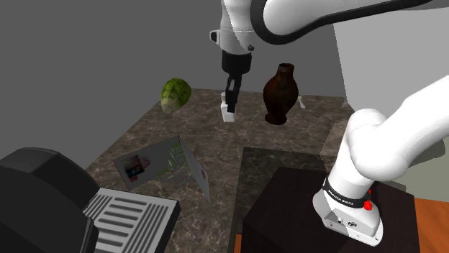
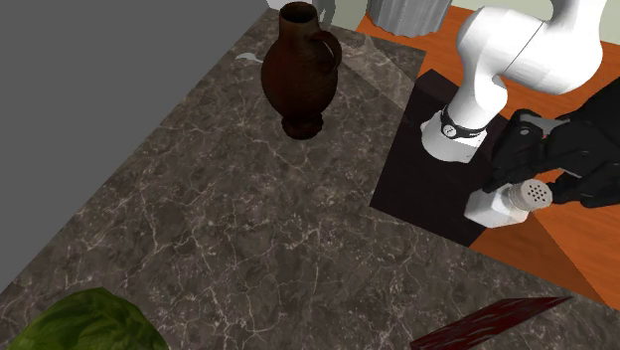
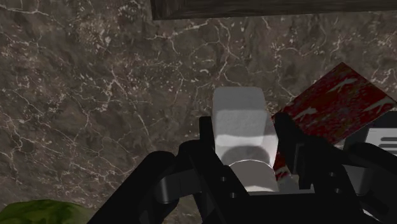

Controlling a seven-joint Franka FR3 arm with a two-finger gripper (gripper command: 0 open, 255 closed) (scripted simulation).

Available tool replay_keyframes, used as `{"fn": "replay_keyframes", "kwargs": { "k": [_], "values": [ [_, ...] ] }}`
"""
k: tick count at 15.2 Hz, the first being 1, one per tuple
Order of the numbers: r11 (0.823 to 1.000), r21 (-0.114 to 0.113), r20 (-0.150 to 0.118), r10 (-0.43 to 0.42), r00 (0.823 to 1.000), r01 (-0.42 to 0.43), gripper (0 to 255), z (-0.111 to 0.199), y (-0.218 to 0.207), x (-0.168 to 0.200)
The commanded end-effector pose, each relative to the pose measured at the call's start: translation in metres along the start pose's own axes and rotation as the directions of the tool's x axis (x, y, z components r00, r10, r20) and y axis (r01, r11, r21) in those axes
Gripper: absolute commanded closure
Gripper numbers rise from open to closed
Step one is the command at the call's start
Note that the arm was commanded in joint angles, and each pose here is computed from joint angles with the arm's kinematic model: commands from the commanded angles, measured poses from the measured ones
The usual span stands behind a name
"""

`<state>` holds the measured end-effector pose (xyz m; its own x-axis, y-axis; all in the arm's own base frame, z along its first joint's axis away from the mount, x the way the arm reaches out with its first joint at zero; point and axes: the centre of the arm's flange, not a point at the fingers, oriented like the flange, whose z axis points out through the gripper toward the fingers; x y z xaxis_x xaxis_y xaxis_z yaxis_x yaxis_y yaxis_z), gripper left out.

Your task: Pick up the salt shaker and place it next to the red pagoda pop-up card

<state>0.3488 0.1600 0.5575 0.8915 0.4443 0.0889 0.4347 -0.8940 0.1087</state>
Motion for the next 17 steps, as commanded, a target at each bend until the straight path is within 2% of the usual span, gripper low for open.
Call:
{"fn": "replay_keyframes", "kwargs": {
  "k": [1, 3, 17],
  "values": [
    [1.0, 0.0, 0.0, 0.001, 1.0, -0.001, 255, -0.004, -0.028, -0.002],
    [1.0, 0.0, 0.0, 0.001, 1.0, -0.001, 255, -0.006, -0.044, -0.006],
    [1.0, 0.0, 0.0, 0.001, 1.0, -0.001, 255, 0.067, -0.052, -0.012]
  ]
}}
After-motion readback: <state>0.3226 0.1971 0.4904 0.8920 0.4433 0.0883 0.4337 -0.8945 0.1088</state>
